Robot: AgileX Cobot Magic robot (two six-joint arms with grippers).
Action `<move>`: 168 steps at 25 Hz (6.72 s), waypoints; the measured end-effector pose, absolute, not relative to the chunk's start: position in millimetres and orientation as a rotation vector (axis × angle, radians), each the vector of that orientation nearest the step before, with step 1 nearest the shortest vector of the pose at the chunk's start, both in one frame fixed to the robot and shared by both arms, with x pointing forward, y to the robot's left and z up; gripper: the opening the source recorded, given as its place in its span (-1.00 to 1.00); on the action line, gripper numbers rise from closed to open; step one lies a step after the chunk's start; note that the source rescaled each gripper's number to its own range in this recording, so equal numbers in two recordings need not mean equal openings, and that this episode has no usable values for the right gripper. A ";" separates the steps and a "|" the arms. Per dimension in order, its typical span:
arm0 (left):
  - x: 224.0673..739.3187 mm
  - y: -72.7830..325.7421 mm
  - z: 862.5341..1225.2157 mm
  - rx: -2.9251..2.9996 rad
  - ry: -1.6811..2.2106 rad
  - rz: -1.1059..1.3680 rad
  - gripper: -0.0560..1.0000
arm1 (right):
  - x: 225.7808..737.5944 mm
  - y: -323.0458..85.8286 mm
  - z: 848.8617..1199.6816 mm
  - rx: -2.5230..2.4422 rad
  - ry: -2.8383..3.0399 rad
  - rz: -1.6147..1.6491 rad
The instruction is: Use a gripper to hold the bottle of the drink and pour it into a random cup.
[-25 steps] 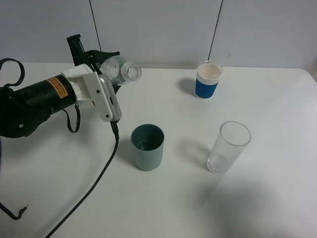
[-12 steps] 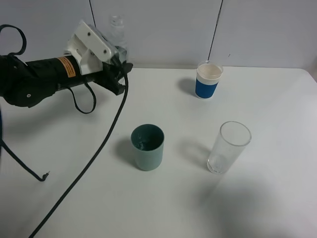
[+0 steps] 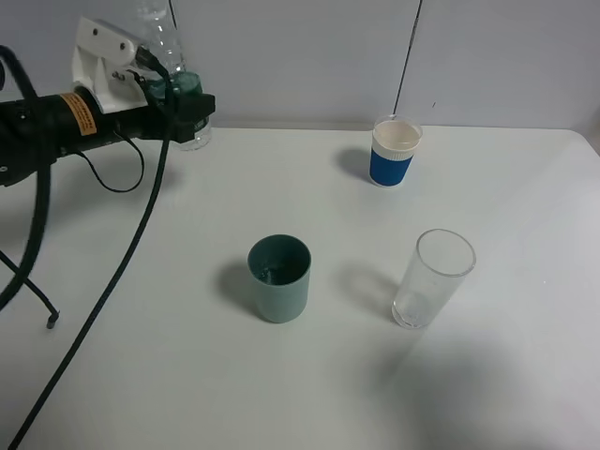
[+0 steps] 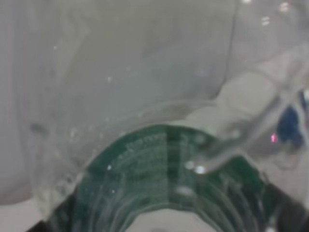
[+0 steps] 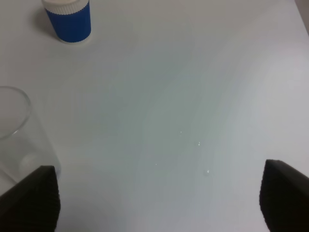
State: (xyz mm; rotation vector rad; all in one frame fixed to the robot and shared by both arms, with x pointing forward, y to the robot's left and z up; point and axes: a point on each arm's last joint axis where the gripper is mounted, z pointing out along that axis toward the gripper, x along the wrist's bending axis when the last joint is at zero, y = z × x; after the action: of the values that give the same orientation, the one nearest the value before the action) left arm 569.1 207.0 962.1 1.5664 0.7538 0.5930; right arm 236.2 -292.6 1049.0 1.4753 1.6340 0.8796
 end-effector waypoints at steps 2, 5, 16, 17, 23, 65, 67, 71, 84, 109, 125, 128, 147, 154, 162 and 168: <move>570.6 211.8 958.9 1.541 0.715 0.585 -0.77 | 236.2 -292.6 1049.0 1.475 1.634 0.880; 572.2 215.8 951.3 1.560 0.661 0.608 -0.77 | 236.2 -292.6 1049.0 1.475 1.634 0.880; 578.3 218.9 907.4 1.615 0.636 0.631 -0.77 | 236.2 -292.6 1049.0 1.475 1.634 0.880; 578.9 219.0 904.8 1.608 0.642 0.629 -0.77 | 236.2 -292.6 1049.0 1.475 1.634 0.880; 579.7 219.8 886.0 1.618 0.690 0.600 -0.77 | 236.2 -292.6 1049.0 1.475 1.634 0.880; 578.4 220.2 854.2 1.659 0.670 0.621 -0.77 | 236.2 -292.6 1049.0 1.475 1.634 0.880; 578.4 220.2 854.2 1.659 0.672 0.620 -0.77 | 236.2 -292.6 1049.0 1.475 1.634 0.880; 578.4 220.2 854.2 1.659 0.671 0.619 -0.77 | 236.2 -292.6 1049.0 1.475 1.634 0.880; 577.4 219.2 854.1 1.666 0.656 0.610 -0.77 | 236.2 -292.6 1049.0 1.475 1.634 0.880; 572.8 214.9 853.0 1.698 0.589 0.565 -0.76 | 236.2 -292.6 1049.0 1.475 1.634 0.880; 572.9 215.0 853.0 1.690 0.605 0.554 0.45 | 236.2 -292.6 1049.0 1.475 1.634 0.880; 569.4 216.2 851.6 1.691 0.630 0.551 0.45 | 236.2 -292.6 1049.0 1.475 1.634 0.880; 508.2 237.9 892.4 1.716 0.897 0.653 0.45 | 236.2 -292.6 1049.0 1.475 1.634 0.880; 489.6 246.4 910.2 1.746 1.015 0.672 0.45 | 236.2 -292.6 1049.0 1.475 1.634 0.880; 478.3 259.2 949.3 1.713 1.135 0.784 0.45 | 236.2 -292.6 1049.0 1.475 1.634 0.880; 463.1 268.9 976.7 1.691 1.204 0.872 0.45 | 236.2 -292.6 1049.0 1.475 1.634 0.880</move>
State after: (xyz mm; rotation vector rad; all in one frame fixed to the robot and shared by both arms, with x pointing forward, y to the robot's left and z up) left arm 463.1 268.9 976.7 1.6914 1.2044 0.8721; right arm 236.2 -292.6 1049.0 1.4753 1.6340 0.8796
